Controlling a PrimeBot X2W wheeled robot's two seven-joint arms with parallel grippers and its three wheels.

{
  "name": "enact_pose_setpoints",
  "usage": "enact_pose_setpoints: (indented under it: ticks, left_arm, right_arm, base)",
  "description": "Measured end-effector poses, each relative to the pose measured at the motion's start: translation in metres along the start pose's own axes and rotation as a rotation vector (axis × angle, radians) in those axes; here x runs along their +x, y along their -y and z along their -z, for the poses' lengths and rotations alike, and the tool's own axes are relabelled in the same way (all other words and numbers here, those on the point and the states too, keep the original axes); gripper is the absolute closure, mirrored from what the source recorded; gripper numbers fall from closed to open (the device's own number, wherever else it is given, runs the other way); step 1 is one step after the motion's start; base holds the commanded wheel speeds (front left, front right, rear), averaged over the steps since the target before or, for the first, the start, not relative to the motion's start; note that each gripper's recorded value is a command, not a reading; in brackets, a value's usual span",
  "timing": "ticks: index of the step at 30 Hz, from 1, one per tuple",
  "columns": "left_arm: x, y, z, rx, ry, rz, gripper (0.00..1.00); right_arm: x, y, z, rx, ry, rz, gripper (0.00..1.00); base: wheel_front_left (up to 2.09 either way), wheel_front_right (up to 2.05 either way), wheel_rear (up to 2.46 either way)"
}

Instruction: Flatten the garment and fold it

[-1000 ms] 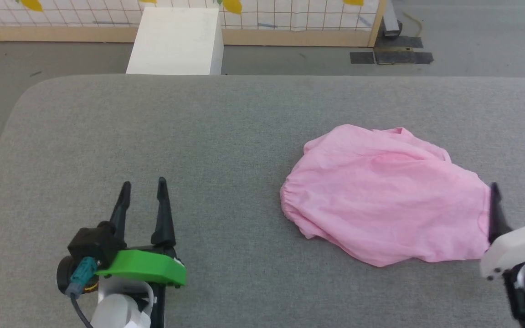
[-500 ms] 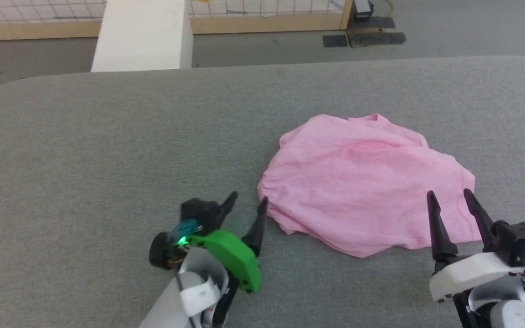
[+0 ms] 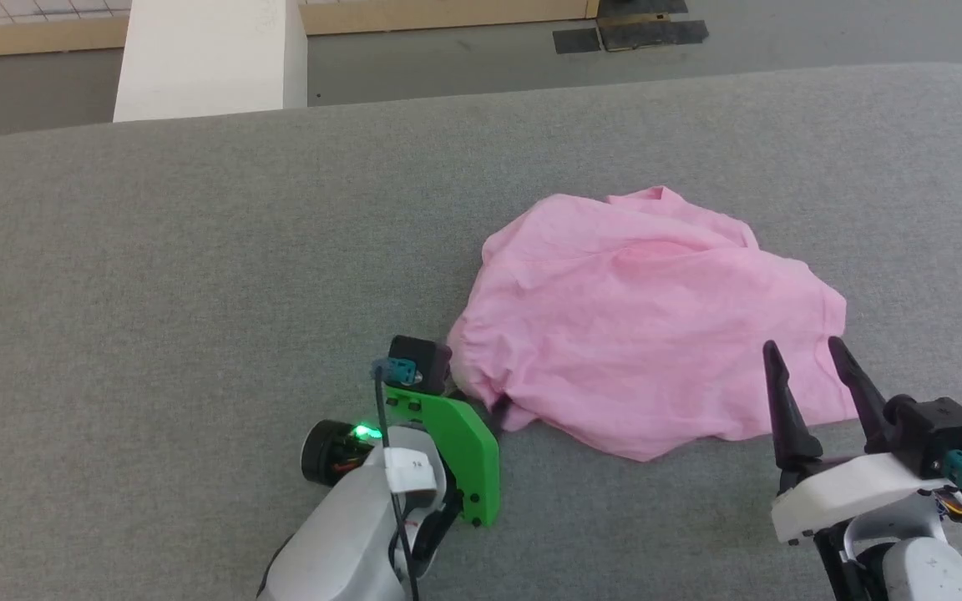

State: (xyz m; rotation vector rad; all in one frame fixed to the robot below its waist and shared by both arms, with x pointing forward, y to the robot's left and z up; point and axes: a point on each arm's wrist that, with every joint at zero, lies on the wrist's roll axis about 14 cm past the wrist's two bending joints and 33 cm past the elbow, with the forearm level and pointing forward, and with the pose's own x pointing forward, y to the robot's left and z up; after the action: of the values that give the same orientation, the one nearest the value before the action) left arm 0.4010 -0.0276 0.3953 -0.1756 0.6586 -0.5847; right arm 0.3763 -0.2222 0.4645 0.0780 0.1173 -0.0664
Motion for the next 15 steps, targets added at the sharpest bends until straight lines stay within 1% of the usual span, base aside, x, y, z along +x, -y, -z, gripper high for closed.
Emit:
enact_pose_setpoints:
  ticks: [3, 6, 7, 11, 13, 14, 15]
  left_arm:
    - [-0.005, -0.009, -0.005, -0.022, 0.033, -0.026, 1.0]
    - [-0.018, -0.036, -0.014, -0.06, 0.1, -0.111, 1.0]
    - [-0.044, -0.078, -0.017, -0.08, 0.153, -0.241, 1.0]
    - [-0.085, -0.123, -0.007, -0.101, 0.155, -0.394, 1.0]
    - [-0.105, -0.137, 0.001, -0.122, 0.14, -0.452, 1.0]
    - [-0.112, -0.14, 0.003, -0.137, 0.138, -0.465, 0.6]
    - [-0.118, -0.141, 0.005, -0.159, 0.143, -0.472, 0.0]
  right_arm:
    - [0.002, -0.002, 0.001, 0.002, -0.001, -0.007, 0.0]
    - [0.004, -0.006, 0.0, 0.004, 0.003, -0.019, 0.0]
    - [0.008, -0.011, -0.003, 0.002, 0.01, -0.034, 0.0]
    - [0.013, -0.021, -0.006, 0.001, 0.019, -0.063, 0.0]
    - [0.016, -0.029, -0.005, -0.002, 0.012, -0.085, 0.0]
    - [0.017, -0.032, -0.005, -0.005, 0.01, -0.094, 0.0]
    - [0.018, -0.037, -0.005, -0.01, 0.005, -0.109, 0.0]
  base:
    - [0.0, 0.0, 0.0]
    - [0.0, 0.0, 0.0]
    - [0.0, 0.0, 0.0]
    - [0.0, 0.0, 0.0]
    - [0.0, 0.0, 0.0]
    - [0.0, 0.0, 0.0]
    - [0.0, 0.0, 0.0]
